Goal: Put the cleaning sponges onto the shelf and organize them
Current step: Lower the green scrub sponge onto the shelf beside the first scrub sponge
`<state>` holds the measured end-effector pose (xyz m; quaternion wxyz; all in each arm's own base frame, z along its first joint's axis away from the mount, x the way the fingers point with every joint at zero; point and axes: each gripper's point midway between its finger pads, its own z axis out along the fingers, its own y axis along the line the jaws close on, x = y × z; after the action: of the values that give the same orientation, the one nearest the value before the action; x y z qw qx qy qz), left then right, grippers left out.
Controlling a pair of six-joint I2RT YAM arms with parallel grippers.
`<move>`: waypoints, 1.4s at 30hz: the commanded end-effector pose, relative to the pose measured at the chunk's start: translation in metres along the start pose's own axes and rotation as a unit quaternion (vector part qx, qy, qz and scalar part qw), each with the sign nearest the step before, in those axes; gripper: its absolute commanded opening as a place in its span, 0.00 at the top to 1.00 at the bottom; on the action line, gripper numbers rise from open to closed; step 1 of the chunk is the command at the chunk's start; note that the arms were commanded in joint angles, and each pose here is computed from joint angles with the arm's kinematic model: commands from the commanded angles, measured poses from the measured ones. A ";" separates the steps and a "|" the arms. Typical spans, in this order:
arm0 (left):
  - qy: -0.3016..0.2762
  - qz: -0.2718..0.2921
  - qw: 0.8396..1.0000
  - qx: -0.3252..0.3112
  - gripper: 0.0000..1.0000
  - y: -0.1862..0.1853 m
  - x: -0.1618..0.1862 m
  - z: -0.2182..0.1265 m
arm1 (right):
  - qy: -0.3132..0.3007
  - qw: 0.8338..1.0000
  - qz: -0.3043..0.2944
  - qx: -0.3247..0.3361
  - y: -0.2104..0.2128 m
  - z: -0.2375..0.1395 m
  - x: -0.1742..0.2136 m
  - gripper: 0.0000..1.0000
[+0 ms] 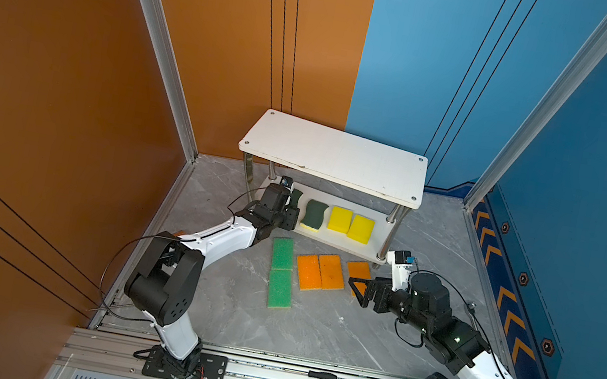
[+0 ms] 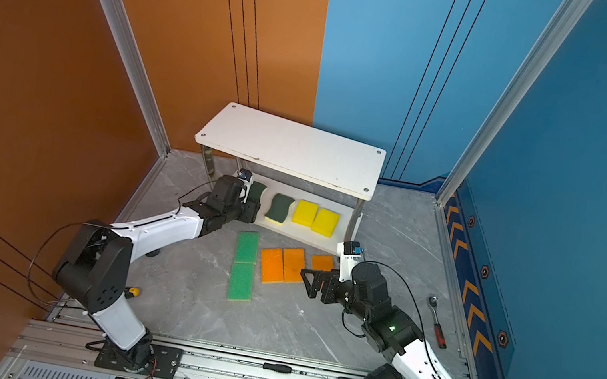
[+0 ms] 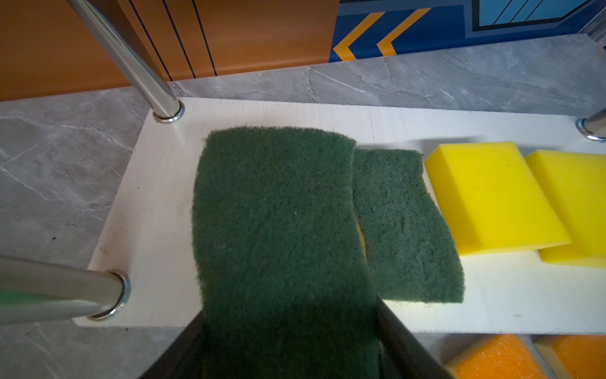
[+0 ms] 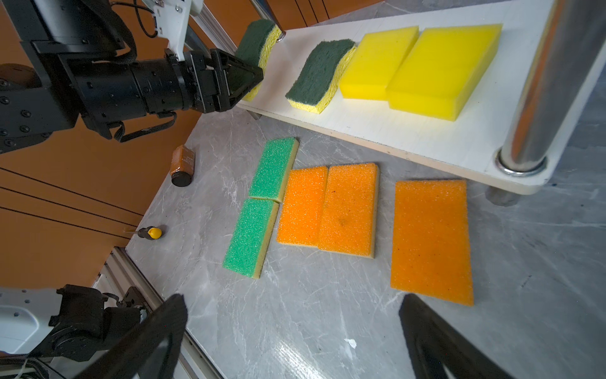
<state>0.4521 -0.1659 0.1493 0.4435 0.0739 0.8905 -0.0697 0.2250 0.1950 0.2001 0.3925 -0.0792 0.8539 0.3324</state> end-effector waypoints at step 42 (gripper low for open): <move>0.011 0.000 1.000 -0.023 0.27 0.013 0.005 0.048 | -0.001 1.000 -0.014 0.011 -0.002 -0.001 -0.002 0.00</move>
<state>0.4801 -0.1665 0.1126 0.4281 0.0761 0.8989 -0.0541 0.2257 0.1941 0.1997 0.3955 -0.0820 0.8541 0.3276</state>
